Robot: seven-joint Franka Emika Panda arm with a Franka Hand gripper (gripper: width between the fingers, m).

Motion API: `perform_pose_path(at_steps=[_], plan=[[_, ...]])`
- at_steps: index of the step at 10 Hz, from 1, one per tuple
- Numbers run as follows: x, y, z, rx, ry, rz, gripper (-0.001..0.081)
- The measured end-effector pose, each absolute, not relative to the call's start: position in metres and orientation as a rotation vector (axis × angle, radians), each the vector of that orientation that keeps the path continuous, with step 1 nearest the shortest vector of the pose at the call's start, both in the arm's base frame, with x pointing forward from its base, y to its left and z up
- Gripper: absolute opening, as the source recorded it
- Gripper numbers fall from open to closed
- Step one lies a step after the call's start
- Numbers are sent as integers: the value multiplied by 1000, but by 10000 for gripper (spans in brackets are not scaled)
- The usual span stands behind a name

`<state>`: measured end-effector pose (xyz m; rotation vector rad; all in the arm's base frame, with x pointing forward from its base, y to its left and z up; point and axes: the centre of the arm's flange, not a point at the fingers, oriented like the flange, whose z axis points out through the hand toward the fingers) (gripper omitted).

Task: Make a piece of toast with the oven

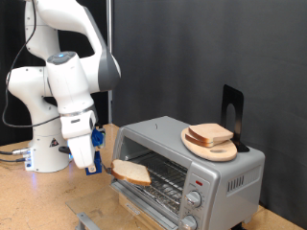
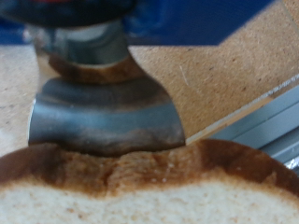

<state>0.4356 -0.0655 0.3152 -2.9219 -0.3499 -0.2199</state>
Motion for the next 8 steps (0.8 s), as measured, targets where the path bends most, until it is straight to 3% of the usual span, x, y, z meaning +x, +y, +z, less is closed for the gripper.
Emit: perform_pose_path(at_steps=[4, 8], plan=[[447, -55, 323, -2967, -257, -231, 394], [453, -47, 298, -3006, -257, -184, 394]])
